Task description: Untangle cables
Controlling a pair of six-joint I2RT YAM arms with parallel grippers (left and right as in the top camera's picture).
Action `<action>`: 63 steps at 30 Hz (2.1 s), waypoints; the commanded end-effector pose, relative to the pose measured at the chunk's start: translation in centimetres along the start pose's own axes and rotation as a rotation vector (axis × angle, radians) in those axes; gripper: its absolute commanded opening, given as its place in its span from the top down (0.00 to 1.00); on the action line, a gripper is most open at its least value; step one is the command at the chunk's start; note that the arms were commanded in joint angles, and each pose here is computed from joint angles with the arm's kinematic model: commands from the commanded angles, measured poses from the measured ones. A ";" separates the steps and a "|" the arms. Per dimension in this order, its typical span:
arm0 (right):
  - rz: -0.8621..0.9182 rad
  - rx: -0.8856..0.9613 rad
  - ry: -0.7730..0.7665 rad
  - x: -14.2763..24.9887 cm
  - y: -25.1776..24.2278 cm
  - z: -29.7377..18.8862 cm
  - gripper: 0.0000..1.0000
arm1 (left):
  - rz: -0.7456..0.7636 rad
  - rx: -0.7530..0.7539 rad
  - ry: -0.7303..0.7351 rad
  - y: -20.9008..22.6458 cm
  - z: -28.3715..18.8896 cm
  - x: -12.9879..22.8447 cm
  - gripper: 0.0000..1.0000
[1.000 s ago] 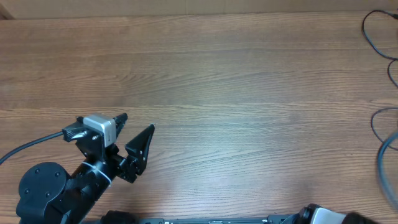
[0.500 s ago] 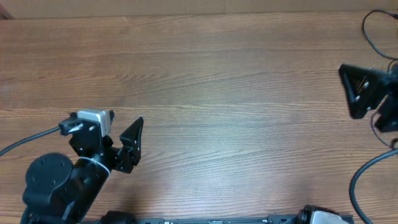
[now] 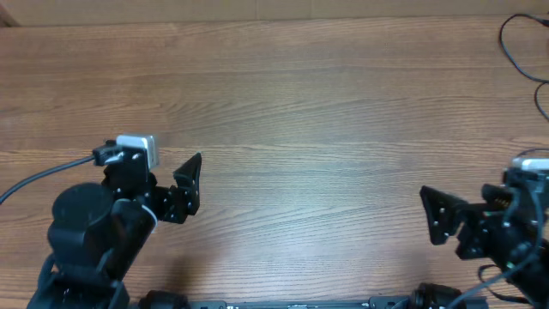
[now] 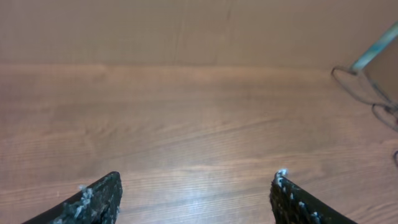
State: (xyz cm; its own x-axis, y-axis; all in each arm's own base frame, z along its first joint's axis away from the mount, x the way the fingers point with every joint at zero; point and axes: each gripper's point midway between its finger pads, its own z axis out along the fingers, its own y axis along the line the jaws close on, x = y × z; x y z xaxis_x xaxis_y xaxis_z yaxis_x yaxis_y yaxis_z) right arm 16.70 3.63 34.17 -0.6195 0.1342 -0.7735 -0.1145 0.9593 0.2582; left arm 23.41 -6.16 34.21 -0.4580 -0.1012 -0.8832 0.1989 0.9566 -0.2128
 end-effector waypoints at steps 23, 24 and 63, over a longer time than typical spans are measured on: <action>0.050 -0.190 -0.081 0.7 -1.4 10.5 0.00 | -0.066 -0.089 0.098 2.6 0.4 7.8 0.42; 0.056 -0.182 -0.073 0.9 -1.5 10.5 0.00 | -0.162 -0.078 0.085 2.3 0.4 7.6 0.36; 0.130 -0.172 0.068 4.4 -1.6 10.6 0.00 | -0.062 -0.103 -0.311 2.9 -0.3 0.0 0.00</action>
State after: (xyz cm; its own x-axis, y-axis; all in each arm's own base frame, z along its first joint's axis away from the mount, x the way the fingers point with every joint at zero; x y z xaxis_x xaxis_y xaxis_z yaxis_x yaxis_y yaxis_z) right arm 22.43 5.18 24.10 -0.6923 0.2360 -0.6819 -0.1476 0.8787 0.4539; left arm 23.70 -5.74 34.23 -0.2863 -0.3669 -0.8851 0.1568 0.8934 -0.4211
